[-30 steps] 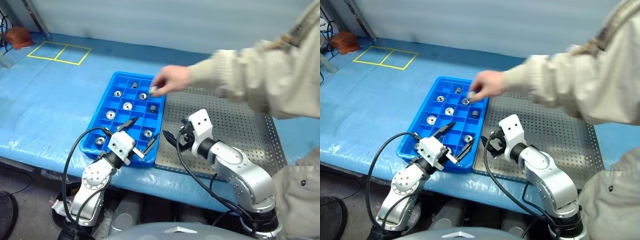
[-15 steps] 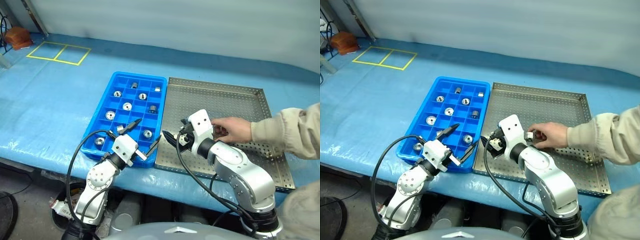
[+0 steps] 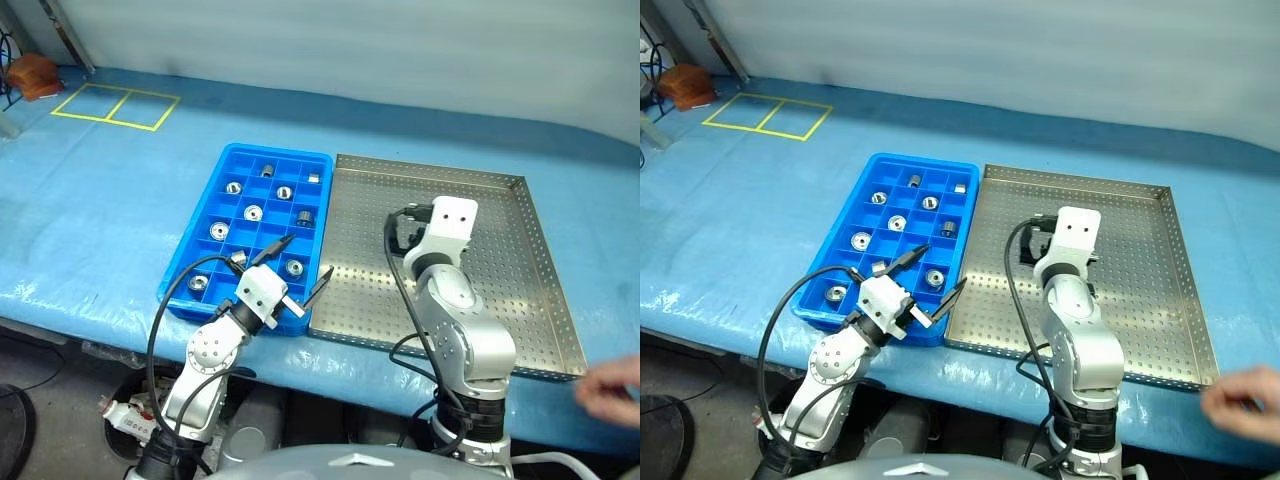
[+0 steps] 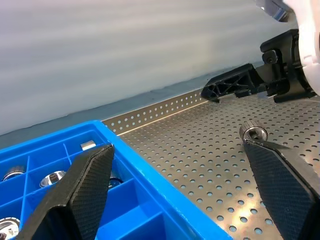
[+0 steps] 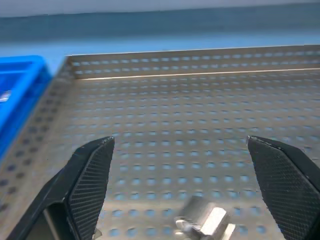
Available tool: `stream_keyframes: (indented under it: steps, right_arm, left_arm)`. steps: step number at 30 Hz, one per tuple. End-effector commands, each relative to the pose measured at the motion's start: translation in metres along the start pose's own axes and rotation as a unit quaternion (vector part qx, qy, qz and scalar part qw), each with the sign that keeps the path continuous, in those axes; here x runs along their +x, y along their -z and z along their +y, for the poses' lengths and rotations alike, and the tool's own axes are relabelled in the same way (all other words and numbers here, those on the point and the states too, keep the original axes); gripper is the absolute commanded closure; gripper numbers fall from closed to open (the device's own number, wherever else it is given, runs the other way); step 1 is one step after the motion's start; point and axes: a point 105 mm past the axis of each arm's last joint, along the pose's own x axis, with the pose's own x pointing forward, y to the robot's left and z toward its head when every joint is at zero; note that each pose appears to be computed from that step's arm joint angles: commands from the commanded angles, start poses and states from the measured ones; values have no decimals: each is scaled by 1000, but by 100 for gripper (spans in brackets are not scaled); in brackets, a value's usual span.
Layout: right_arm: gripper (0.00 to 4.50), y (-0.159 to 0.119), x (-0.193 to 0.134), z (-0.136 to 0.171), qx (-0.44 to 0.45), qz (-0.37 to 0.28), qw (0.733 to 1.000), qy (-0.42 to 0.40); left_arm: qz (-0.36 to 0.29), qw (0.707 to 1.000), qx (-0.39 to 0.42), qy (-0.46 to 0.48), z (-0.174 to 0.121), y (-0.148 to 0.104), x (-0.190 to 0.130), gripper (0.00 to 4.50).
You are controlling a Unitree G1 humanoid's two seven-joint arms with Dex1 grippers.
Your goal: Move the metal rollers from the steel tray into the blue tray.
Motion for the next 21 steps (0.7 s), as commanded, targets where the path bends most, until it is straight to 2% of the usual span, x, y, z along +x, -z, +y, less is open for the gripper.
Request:
stream_keyframes:
  steps: [1, 6, 15, 21]
  right_arm:
    - [2, -5, -3, -7, 4, -30, 996, 79]
    - [2, 13, 2, 4, 21, 2, 997, 72]
    - [2, 12, 17, 18, 39, 3, 998, 45]
    - [2, 15, 28, 42, 47, 14, 999, -12]
  left_arm:
    - [-26, 1000, 4, 5, 0, -15, 0, 0]
    - [-25, 1000, 3, 9, -1, -15, -3, 0]
    - [-20, 1000, -2, 11, -5, -7, -9, 0]
    - [-19, 1000, -4, 11, -7, -1, -7, 0]
